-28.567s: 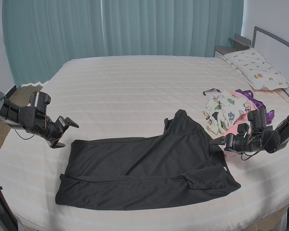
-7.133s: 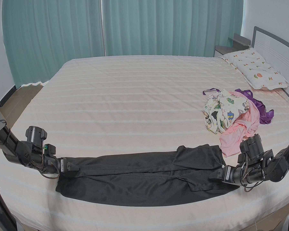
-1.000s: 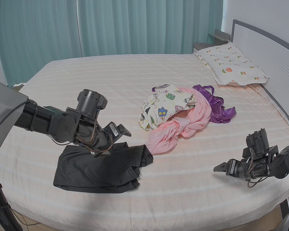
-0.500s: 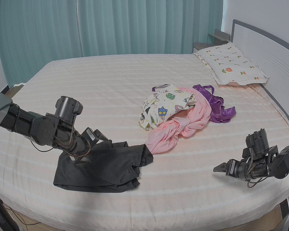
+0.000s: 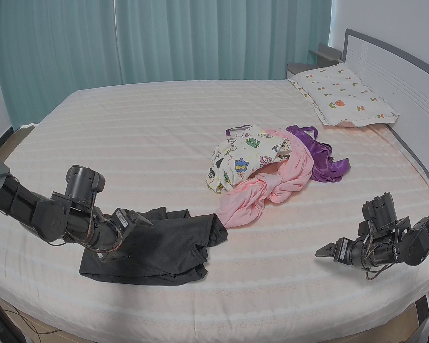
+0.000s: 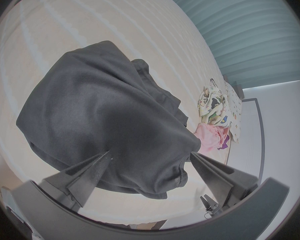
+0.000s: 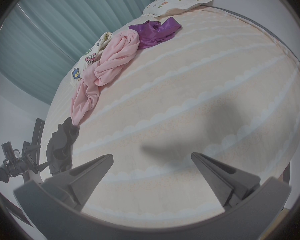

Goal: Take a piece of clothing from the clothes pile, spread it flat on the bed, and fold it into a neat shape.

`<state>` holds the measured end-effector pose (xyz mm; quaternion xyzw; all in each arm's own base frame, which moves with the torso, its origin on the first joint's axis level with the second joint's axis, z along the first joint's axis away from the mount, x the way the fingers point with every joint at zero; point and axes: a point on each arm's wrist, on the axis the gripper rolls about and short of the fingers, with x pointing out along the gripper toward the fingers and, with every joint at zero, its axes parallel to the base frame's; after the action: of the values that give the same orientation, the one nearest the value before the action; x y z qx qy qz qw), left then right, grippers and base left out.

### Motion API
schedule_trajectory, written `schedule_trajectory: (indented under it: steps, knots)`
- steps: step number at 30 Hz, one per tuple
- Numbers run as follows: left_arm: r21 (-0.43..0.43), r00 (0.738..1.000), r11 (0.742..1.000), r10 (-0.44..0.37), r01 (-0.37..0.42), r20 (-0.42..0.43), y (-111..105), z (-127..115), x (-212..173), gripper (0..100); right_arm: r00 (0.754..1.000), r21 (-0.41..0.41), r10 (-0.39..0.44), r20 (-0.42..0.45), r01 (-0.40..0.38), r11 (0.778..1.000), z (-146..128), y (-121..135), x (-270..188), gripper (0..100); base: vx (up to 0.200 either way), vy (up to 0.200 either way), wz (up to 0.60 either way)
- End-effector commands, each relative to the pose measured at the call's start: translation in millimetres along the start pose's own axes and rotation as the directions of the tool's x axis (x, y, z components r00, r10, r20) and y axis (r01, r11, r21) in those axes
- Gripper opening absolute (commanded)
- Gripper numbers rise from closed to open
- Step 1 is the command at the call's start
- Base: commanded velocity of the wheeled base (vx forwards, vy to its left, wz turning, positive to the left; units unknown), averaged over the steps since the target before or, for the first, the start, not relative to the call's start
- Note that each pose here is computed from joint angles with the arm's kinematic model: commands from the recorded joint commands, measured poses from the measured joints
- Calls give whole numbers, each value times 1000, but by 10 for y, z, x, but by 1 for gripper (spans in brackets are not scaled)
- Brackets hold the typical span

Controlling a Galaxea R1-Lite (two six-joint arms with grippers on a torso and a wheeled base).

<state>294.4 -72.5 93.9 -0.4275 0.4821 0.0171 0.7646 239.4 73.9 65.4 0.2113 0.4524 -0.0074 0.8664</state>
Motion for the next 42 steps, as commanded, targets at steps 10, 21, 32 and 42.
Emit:
schedule_trajectory:
  steps: [10,21,32,42]
  knots:
    - [-35,999,999,-35,35,4,107,76,-113,100,1000,-6,-5,-18,5,1000,-26,13,49,100,-60,60,0]
    - [-110,999,993,-45,47,16,81,137,-107,100,1000,-5,-2,-15,2,1000,-25,14,49,100,0,0,0]
    - [-151,997,986,-70,71,14,169,277,-157,100,1000,-6,21,-1,-21,1000,14,88,51,100,0,127,0]
    - [-179,997,981,-67,74,44,221,408,-168,100,998,-12,66,-1,-66,998,25,348,162,100,0,200,0]
